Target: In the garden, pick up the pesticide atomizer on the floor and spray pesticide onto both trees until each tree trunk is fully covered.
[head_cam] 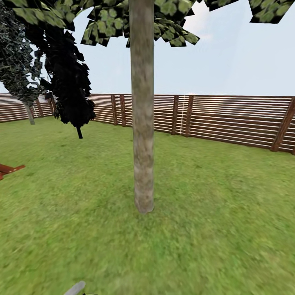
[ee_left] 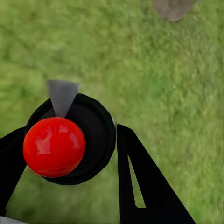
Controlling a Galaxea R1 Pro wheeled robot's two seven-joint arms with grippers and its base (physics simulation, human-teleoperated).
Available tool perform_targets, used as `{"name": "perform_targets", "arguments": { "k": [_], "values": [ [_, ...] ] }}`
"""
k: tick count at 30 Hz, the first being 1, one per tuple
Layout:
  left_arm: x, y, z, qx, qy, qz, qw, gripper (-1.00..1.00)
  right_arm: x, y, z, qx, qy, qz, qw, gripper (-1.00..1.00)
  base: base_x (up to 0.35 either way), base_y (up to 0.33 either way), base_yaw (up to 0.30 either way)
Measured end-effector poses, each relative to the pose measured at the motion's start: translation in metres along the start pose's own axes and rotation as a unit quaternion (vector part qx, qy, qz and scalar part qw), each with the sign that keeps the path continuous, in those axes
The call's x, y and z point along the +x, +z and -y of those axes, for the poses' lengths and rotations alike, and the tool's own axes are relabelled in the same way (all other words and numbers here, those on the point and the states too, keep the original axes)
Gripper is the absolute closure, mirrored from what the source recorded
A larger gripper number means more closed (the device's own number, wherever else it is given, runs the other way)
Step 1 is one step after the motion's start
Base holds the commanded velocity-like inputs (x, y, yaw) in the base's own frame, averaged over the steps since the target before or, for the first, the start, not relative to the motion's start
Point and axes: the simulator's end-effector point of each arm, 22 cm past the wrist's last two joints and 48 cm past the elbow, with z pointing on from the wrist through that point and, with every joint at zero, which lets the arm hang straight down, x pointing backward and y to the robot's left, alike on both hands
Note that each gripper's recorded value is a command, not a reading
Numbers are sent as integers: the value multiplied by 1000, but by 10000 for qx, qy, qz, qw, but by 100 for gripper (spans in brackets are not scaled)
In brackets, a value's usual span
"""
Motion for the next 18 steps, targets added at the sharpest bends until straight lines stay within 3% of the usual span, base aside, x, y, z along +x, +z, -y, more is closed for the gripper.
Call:
{"name": "perform_targets", "arguments": {
  "k": [5, 9, 13, 16, 18],
  "values": [
    [0, 0, 0, -4, -3, -2, 10000, 100, 0, 0, 0, 0, 2, 2, 10000, -100, 287, 0, 0],
    [0, 0, -2, -54, -9, -3, 10000, 100, -1, 0, 1, 4, -4, 3, 10000, -100, 92, 0, 0],
    [-7, 2, -11, -398, 26, 35, 9992, 100, -1, 0, 2, -3, -12, 8, 10000, -100, 19, 0, 0],
    [-43, 15, 4, -667, 99, 69, 9977, 100, -1, 0, 3, -3, -11, 3, 10000, -100, 5, 0, 0],
    [-61, 22, 21, -675, 136, -14, 9976, 100, -1, 0, 3, 4, -8, -1, 10000, -100, 2, 0, 0]
  ]
}}
